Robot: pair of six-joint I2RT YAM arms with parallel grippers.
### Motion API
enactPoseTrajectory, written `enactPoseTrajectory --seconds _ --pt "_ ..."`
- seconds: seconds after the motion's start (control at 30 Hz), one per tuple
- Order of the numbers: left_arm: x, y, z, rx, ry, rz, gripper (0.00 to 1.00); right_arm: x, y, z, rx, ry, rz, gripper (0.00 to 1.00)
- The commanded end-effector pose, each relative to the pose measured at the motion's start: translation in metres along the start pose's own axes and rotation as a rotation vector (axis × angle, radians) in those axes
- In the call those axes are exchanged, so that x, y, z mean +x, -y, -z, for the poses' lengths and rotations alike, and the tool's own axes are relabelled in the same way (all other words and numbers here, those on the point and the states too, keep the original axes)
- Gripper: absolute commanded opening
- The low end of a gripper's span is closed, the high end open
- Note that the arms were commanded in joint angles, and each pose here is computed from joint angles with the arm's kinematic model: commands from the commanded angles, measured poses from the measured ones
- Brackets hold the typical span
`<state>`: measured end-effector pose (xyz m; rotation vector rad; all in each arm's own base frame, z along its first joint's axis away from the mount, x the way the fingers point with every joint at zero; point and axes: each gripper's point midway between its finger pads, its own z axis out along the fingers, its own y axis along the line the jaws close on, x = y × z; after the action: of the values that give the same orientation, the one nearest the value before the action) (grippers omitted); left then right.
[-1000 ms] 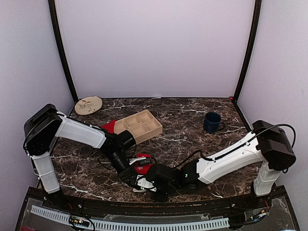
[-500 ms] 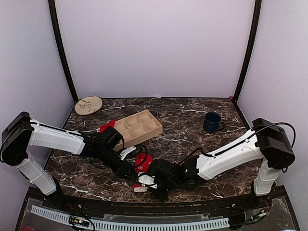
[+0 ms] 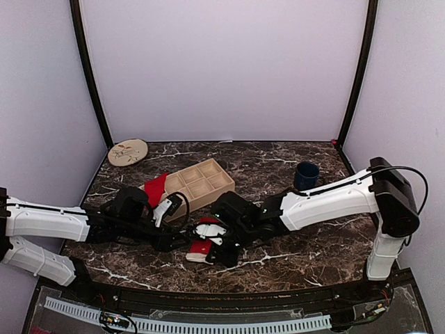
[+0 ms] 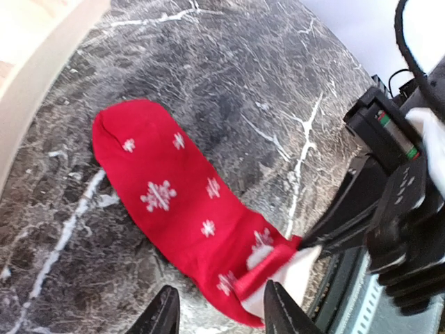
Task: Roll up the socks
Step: Roll the sock at the center of the board.
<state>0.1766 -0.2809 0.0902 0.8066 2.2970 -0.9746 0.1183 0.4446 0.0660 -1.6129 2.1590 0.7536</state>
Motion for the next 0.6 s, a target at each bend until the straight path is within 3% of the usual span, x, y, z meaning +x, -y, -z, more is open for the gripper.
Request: enactPoseTrajectory --seconds 0.0,0.23,0.57 --pt "-0.01 0.0 0.006 -0.036 0.101 -0.046 0.44 0.005 -0.009 -0.001 -0.178 -0.065 -0.097 0.0" --pt "-0.006 0.011 0.011 -0.048 0.17 -0.177 0.41 0.016 -0.012 -0.008 -0.298 -0.167 -0.165 0.0" --pt "0.007 0.041 0.014 0.048 0.178 -0.316 0.38 0.022 -0.017 -0.015 -0.417 -0.23 -0.234 0.0"
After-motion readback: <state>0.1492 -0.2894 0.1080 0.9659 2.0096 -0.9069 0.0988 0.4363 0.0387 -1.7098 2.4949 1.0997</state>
